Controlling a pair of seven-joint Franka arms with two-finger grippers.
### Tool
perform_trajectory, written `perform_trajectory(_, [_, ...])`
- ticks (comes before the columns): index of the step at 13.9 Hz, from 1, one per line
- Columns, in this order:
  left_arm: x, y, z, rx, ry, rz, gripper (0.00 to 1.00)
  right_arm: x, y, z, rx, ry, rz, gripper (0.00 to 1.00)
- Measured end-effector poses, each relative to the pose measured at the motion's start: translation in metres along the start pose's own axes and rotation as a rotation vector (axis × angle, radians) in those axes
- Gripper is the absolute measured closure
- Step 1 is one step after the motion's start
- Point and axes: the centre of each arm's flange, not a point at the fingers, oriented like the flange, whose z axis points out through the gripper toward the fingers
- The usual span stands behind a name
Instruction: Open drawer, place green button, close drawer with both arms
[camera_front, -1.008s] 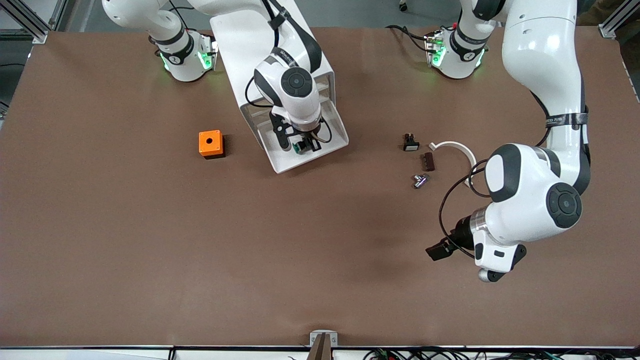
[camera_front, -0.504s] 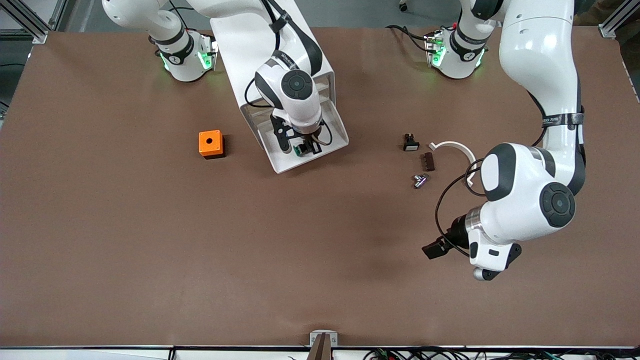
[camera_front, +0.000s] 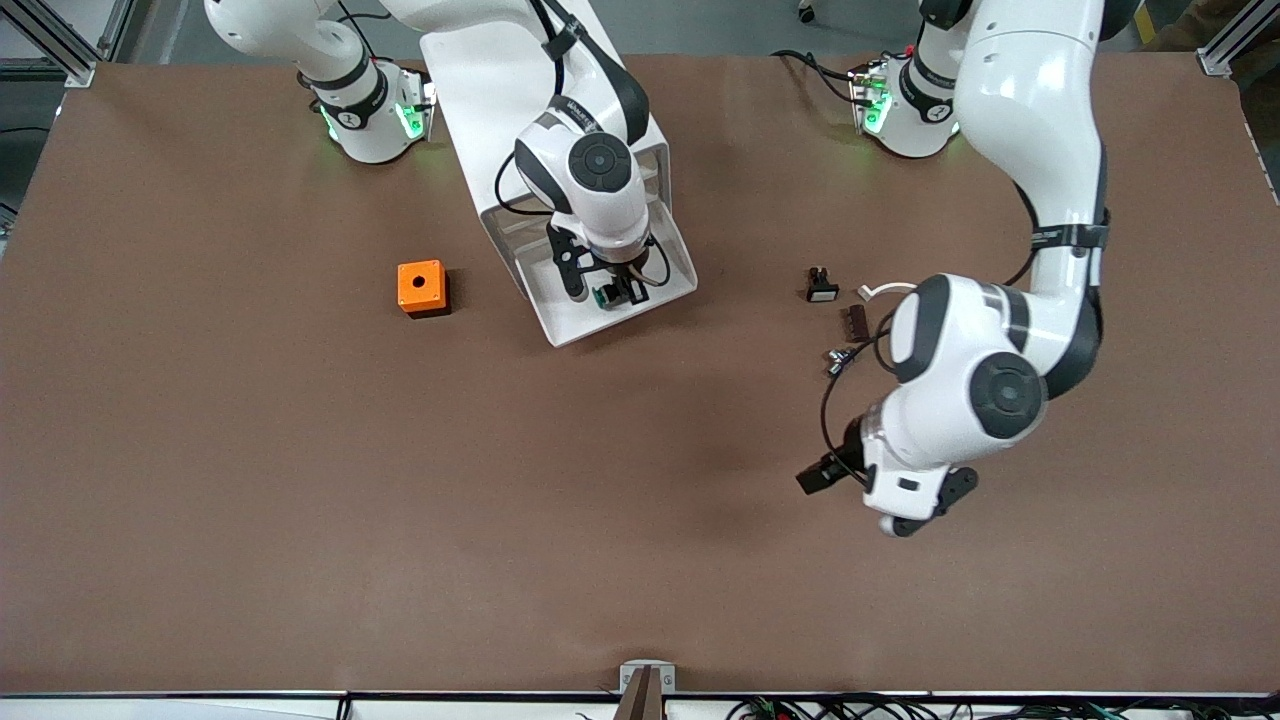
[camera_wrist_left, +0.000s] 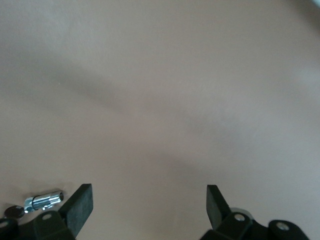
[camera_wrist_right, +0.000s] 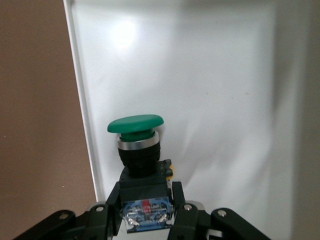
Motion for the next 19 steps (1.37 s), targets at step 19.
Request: perform_trajectory(19, [-0.106, 0.057, 0.065, 0.115, -0.027, 0.057, 0.0, -0.015, -0.005, 0.012, 0.0, 0.004, -0.011, 0.58])
